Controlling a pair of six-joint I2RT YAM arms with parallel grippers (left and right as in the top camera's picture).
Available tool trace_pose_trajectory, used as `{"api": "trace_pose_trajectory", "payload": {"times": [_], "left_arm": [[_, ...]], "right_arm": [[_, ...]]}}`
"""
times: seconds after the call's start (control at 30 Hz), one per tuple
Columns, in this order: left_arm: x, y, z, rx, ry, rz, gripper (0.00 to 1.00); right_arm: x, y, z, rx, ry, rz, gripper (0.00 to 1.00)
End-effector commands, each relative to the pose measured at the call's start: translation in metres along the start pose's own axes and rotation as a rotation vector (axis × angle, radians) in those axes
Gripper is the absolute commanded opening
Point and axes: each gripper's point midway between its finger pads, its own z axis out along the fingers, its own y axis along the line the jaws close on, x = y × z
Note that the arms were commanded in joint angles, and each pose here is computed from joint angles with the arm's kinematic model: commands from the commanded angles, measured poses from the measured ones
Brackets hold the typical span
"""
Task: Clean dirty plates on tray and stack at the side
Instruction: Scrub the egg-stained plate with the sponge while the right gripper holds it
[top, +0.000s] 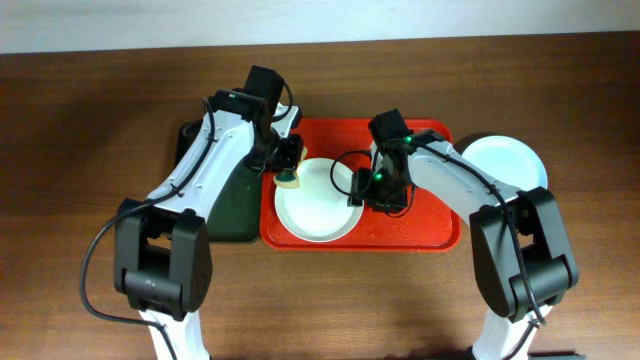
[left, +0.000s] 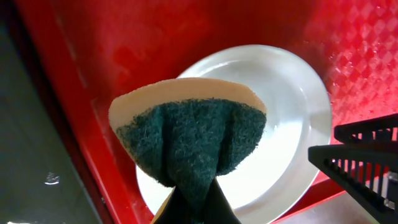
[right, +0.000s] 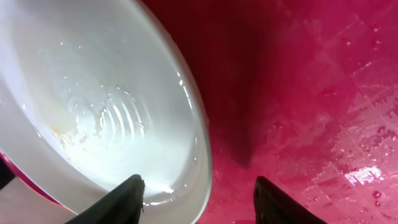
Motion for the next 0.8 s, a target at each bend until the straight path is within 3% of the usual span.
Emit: {"api": "trace_pose_trajectory", "payload": {"times": [0.0,0.03,0.07,0.23,0.37,0.77], "left_arm": [[0.004,0.003,0.001,-0.021,0.007,-0.005,0.0],[0.006,0.003,0.002,-0.022,0.014,-0.006,0.0],[0.008,0.004,0.004,-0.023,0.019,-0.006,0.0],[0.021,0.013,0.018,-0.05,0.06,-0.017,0.0],[0.024,0.015,0.027,-0.05,0.061,-0.043,0.0],[0.022,0.005,0.036,-0.043,0.039,-0.031,0.0]], "right_arm": [[-0.012,0.0,-0.015,-0.009,-0.049,-0.014,0.43],[-0.014,-0.003,-0.016,-0.008,-0.054,-0.008,0.33],[-0.017,-0.005,-0.017,-0.01,-0.06,-0.023,0.3],[-0.024,-0.011,-0.018,0.006,-0.084,-0.043,0.29],[-0.026,-0.01,-0.017,0.001,-0.093,-0.047,0.19],[-0.019,0.004,-0.012,-0.014,-0.077,-0.081,0.2]]}}
